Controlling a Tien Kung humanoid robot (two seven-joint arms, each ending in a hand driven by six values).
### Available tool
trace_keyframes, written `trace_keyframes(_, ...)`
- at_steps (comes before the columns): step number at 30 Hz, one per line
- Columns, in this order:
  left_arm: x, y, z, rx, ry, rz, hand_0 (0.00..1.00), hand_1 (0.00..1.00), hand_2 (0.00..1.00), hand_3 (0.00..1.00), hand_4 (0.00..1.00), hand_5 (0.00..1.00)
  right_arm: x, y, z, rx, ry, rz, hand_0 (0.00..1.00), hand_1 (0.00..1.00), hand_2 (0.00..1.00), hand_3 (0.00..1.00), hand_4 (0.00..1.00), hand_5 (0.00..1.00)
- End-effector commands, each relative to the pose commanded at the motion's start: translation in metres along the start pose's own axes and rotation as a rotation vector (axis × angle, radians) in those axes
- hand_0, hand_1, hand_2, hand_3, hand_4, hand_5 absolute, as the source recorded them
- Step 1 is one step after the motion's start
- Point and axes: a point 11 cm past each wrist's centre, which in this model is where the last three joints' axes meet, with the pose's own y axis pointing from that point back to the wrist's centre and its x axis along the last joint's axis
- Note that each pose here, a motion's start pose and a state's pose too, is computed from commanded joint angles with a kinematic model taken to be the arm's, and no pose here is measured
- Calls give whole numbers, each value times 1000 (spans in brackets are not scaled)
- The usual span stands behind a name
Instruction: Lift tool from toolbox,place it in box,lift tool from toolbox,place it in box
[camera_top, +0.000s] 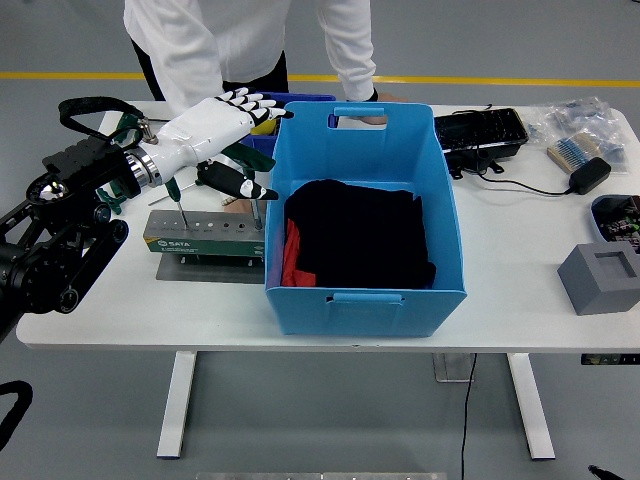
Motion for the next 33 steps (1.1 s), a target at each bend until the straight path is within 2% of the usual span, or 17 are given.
trace_keyframes(1,0,-2,-2,8,-1,-7,924,910,914,818,998,574,0,0,0,0,0,0,614,593,667,541,775,659)
trace_keyframes(2,-1,-3,-3,15,-1,-15,796,722,731,720,998,588,0,0,0,0,0,0,616,594,668,542,775,660)
trace_keyframes(7,-11,-6,-11,54,0,-73,796,722,731,720,998,588,0,0,0,0,-2,0,616,594,668,542,775,660)
trace_keyframes(8,-13,-7,-12,61,-1,-85,741,648,650,669,998,598,0,0,0,0,-1,0,617,594,668,541,775,659)
trace_keyframes(14,-20,-13,-17,92,-5,-120,741,648,650,669,998,598,1,0,-2,3,1,1,617,594,668,541,775,659)
trace_keyframes(15,-20,-13,-18,96,-4,-123,524,519,542,598,998,608,2,0,-2,3,1,1,617,595,668,542,775,659)
trace_keyframes(19,-23,-15,-21,108,-10,-135,524,519,542,598,998,608,2,0,-2,3,-3,2,617,595,668,542,775,659)
trace_keyframes(20,-23,-15,-21,108,-11,-135,436,391,414,512,998,617,2,0,-2,3,-3,2,617,595,668,541,776,657)
trace_keyframes(26,-23,-21,-14,91,-42,-132,436,391,414,512,998,617,1,0,1,-3,0,0,617,595,668,541,776,657)
trace_keyframes(27,-22,-22,-14,90,-45,-132,358,273,273,368,998,623,1,0,1,-4,1,0,617,595,669,542,776,654)
trace_keyframes(32,-21,-25,-13,90,-70,-134,358,273,273,368,998,623,1,0,2,-7,7,0,617,595,669,542,776,654)
trace_keyframes(33,-20,-25,-14,92,-76,-136,337,226,234,319,998,642,1,0,2,-7,7,0,617,595,669,541,776,653)
